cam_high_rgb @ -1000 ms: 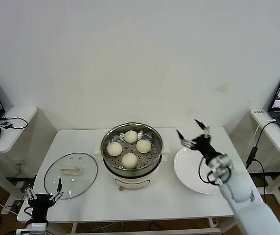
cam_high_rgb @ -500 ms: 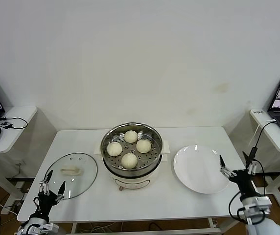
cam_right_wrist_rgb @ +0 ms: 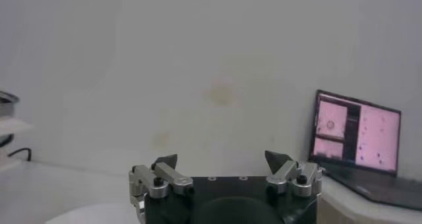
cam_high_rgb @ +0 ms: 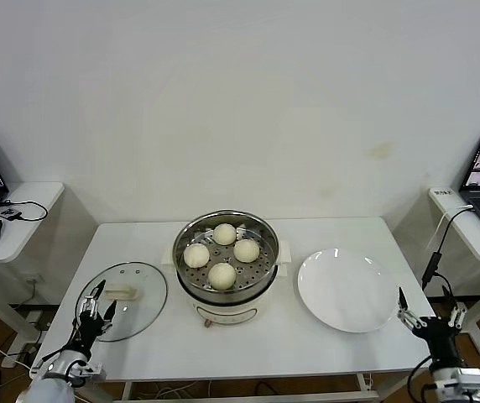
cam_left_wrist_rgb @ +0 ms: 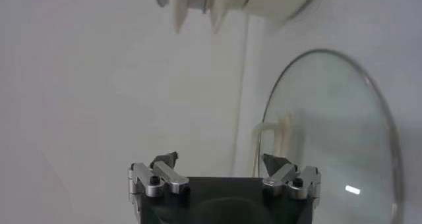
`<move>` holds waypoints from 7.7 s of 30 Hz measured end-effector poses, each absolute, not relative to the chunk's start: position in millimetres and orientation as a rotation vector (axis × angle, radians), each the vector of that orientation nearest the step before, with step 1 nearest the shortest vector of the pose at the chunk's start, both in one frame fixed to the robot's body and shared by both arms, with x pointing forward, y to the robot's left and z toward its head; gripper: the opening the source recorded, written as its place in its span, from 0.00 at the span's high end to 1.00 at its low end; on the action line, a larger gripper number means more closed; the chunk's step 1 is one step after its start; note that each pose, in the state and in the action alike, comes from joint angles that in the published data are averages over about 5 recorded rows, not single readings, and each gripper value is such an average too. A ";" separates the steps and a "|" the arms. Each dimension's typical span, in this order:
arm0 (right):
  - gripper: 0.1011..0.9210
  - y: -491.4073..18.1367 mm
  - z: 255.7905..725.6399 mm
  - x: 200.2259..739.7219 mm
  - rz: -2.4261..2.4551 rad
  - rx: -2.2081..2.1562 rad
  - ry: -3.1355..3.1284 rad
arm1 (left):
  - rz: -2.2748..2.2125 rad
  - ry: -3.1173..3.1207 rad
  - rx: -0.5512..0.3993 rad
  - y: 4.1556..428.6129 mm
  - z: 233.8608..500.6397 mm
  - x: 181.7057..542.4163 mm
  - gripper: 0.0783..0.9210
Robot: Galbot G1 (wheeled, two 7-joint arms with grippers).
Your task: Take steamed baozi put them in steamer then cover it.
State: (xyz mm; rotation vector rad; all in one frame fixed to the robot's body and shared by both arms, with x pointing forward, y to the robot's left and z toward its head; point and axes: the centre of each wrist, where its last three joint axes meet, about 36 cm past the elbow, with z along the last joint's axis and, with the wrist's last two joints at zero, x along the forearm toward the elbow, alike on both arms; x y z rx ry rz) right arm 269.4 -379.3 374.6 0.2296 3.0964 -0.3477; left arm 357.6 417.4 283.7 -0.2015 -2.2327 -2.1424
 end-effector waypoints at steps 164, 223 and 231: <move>0.12 -300.1 265.5 245.8 -0.483 0.163 3.260 | -2.186 -2.263 -0.129 89.1 443.2 460.2 0.92; 0.12 -283.5 263.3 242.0 -0.498 0.079 3.262 | -2.053 -2.534 -0.141 134.7 456.8 358.7 0.12; 0.12 -279.7 269.0 245.3 -0.508 0.035 3.237 | -1.691 -2.803 -0.226 194.1 438.0 310.4 0.12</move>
